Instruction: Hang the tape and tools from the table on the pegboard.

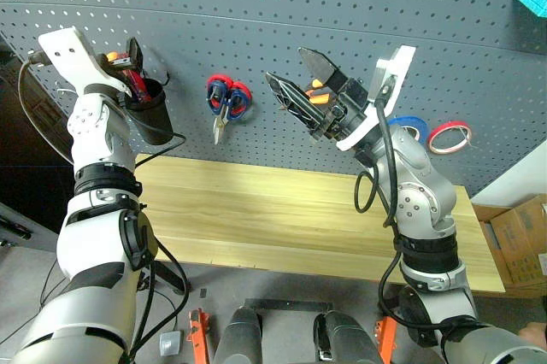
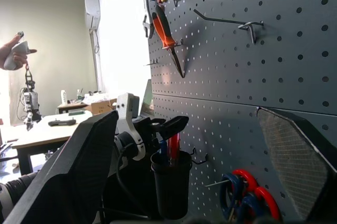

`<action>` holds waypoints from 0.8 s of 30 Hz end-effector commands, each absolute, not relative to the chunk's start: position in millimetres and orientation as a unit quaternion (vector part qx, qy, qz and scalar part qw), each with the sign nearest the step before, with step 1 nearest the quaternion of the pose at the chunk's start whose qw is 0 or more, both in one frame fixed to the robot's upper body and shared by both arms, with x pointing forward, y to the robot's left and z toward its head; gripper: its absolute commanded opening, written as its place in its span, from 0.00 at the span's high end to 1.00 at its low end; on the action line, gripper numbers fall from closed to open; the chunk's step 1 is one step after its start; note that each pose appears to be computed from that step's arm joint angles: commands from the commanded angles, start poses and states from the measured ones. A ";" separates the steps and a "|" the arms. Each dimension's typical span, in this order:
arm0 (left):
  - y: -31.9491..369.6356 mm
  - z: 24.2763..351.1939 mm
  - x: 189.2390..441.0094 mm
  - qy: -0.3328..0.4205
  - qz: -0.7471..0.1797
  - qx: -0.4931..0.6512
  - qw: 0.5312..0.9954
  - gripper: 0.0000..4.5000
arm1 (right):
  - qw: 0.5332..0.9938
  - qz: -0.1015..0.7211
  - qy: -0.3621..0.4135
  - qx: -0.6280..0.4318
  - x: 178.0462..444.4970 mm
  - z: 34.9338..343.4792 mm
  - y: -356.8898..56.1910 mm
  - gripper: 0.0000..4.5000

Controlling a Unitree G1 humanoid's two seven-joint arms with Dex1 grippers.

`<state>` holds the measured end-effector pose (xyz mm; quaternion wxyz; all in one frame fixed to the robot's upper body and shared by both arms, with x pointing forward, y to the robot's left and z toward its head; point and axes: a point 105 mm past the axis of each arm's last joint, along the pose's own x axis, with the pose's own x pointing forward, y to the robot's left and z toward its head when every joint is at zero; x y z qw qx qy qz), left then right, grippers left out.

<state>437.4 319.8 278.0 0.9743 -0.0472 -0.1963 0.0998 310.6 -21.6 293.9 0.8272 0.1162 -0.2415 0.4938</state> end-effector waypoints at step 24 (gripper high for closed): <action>115.2 271.6 358.6 -0.170 -0.183 -0.071 0.966 0.01 | 0.900 0.392 -0.190 0.025 287.1 231.8 -58.4 0.00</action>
